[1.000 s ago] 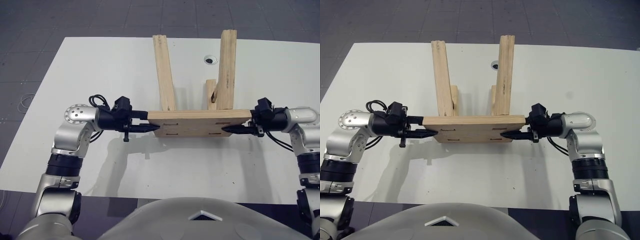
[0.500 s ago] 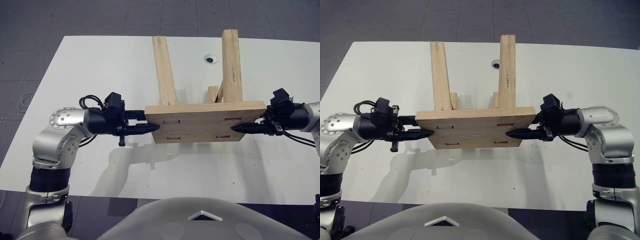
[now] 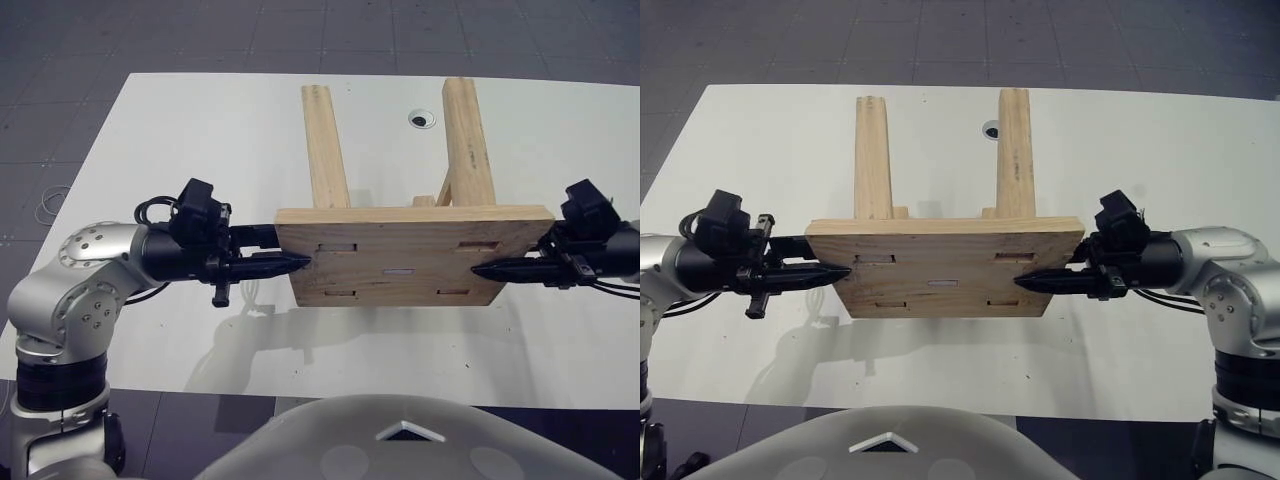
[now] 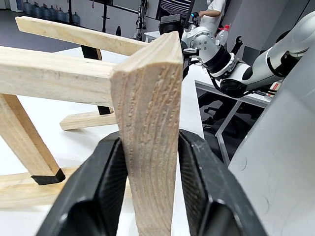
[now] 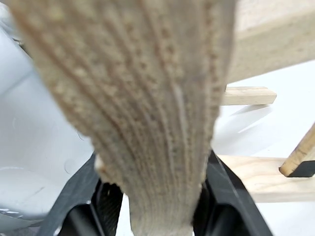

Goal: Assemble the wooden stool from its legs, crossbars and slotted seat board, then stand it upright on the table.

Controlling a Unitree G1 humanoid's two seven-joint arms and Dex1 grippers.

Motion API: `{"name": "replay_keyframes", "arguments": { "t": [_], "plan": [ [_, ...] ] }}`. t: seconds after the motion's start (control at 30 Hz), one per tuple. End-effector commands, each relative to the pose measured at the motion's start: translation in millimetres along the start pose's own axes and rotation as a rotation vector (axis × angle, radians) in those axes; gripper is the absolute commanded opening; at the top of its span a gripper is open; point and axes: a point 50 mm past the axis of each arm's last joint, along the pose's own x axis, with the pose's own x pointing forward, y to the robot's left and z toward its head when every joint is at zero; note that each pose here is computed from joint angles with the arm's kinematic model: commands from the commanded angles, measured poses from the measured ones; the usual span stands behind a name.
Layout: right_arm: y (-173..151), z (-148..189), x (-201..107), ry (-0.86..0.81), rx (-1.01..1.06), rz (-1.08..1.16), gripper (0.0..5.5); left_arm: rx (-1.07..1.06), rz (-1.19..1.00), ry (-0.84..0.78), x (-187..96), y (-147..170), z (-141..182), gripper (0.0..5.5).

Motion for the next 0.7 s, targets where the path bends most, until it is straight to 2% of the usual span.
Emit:
{"name": "replay_keyframes", "arguments": {
  "t": [0.03, 0.33, 0.7],
  "plan": [
    [5, 13, 14, -0.005, -0.004, -0.004, 1.58, 0.006, -0.106, -0.021, 16, -15, 9, 1.43],
    [23, 39, 11, 0.065, 0.148, 0.042, 1.58, -0.057, -0.124, -0.064, 14, -36, 23, 1.43],
    [40, 39, 5, 0.160, 0.304, 0.099, 1.58, -0.160, -0.144, -0.085, 8, -52, 34, 1.43]
  ]
}}
